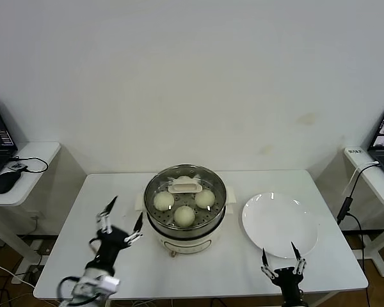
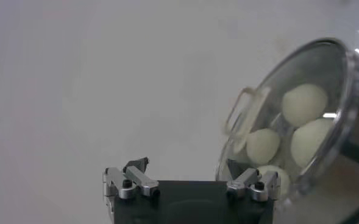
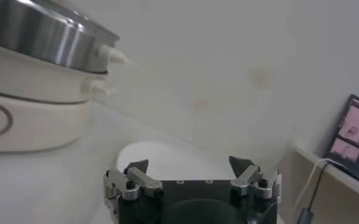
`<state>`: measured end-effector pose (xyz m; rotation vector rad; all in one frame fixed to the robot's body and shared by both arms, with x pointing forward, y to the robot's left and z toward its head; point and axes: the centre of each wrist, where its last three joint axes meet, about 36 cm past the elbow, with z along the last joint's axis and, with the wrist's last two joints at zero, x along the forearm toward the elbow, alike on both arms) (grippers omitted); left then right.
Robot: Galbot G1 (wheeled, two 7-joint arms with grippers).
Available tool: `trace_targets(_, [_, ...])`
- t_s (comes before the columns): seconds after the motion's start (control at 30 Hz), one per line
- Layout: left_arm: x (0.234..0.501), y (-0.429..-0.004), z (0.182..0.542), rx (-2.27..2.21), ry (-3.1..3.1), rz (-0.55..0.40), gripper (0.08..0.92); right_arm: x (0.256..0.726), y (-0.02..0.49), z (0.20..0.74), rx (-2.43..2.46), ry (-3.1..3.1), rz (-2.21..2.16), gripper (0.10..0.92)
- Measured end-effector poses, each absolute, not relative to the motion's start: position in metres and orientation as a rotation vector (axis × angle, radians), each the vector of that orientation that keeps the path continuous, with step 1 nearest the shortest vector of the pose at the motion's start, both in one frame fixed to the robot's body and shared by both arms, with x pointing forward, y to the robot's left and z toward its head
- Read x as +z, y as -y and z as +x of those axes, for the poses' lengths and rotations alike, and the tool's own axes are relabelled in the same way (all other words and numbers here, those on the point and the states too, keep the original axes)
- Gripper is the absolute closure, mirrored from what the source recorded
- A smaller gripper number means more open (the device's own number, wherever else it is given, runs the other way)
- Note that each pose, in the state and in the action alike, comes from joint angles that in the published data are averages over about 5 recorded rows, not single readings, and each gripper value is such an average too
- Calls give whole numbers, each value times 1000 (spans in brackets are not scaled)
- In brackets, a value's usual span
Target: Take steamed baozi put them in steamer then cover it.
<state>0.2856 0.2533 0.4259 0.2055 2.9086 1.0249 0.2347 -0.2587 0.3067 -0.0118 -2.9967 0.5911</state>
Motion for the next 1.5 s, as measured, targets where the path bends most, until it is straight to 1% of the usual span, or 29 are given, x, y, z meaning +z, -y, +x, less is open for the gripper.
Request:
trace_targets(0.23, [404,-272,254,529,-3113,125,177,309,257,222,518,3011,66,200])
trace_targets(0.5, [377,-281,232,230,-3195,37,177,308,254,212,474,3009,102,200])
trace_targets(0.73, [360,-291,220,141,-3233,-19,177,309,250,209,440,3018,121,199])
trace_targets(1.2, [346,-294,215,73,-3245,-90,177,309,241,206,402,3016,143,200])
trace_targets(1.5, [342,-295,214,74,-3246,-90,177,306,238,205,402,3008,155,200])
